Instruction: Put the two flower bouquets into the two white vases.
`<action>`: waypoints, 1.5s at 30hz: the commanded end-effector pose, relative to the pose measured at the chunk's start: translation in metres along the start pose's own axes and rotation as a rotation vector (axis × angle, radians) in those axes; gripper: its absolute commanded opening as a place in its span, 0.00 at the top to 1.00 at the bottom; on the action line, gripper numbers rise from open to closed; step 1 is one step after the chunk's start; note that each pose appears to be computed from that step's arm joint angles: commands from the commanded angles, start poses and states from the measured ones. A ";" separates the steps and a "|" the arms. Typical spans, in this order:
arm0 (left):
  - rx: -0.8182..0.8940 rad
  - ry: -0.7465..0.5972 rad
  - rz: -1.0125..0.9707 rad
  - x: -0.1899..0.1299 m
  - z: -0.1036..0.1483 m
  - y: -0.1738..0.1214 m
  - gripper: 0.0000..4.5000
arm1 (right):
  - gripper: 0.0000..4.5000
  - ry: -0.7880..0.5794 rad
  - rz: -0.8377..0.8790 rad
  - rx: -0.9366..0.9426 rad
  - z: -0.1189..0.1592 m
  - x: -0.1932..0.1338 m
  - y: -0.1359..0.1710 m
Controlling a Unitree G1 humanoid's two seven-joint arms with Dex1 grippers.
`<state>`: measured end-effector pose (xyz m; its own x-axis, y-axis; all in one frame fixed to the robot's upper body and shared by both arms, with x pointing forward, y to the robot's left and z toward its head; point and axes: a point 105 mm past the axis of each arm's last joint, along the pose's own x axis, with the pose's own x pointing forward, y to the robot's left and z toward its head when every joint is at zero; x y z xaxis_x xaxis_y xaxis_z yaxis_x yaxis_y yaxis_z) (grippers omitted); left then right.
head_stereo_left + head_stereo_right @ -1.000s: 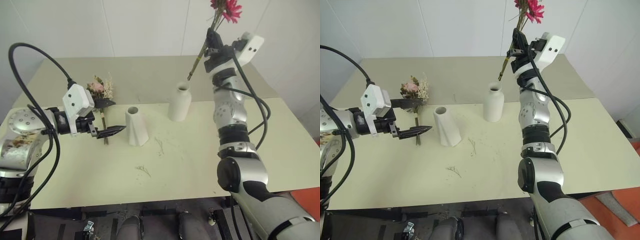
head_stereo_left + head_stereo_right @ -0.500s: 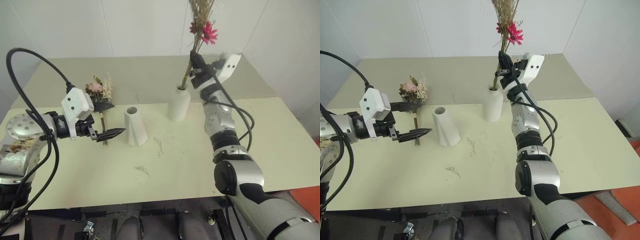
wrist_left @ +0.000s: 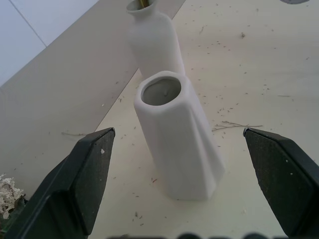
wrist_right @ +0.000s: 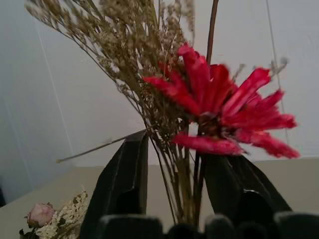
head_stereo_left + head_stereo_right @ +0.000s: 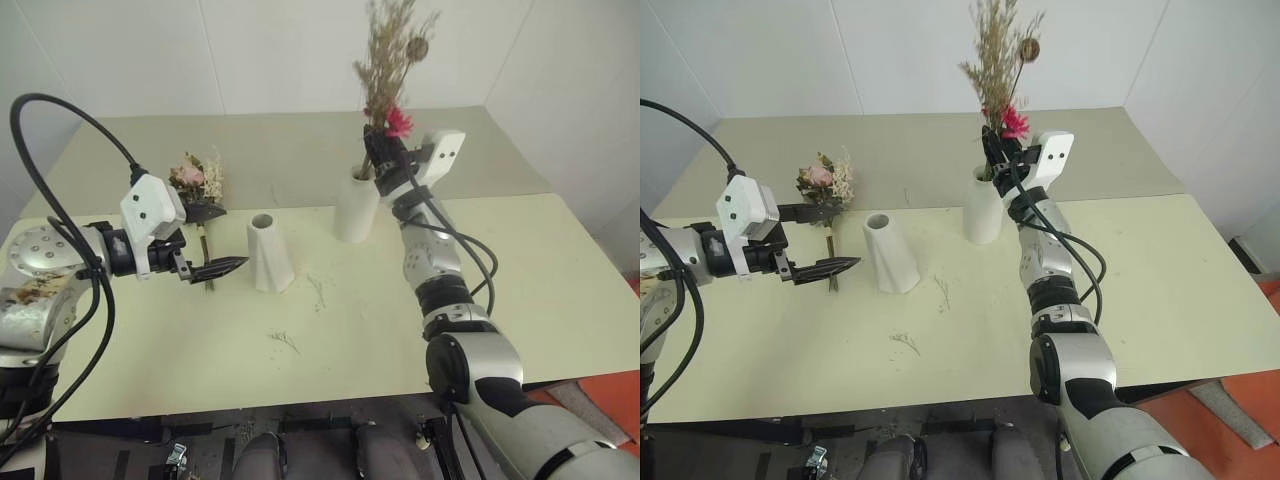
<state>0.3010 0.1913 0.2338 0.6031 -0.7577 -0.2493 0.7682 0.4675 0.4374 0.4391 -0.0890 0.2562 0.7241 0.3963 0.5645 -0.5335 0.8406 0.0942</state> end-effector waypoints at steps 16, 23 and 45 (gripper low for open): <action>0.000 -0.117 0.280 -0.029 0.017 0.036 0.00 | 0.01 0.077 0.092 -0.294 0.015 -0.046 0.005; -0.255 -0.099 0.769 -0.079 0.008 0.087 0.00 | 0.01 0.226 0.161 -0.370 0.040 -0.070 -0.003; -0.876 0.251 0.714 0.023 -0.080 0.103 0.00 | 0.01 0.513 0.555 -0.457 0.086 -0.123 0.050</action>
<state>0.4066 0.2617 0.1980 0.9052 -0.1181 -0.4082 0.0426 0.9810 -0.1894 0.2894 -0.1238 0.2514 0.5474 0.8354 -0.0490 -0.7599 0.4717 -0.4472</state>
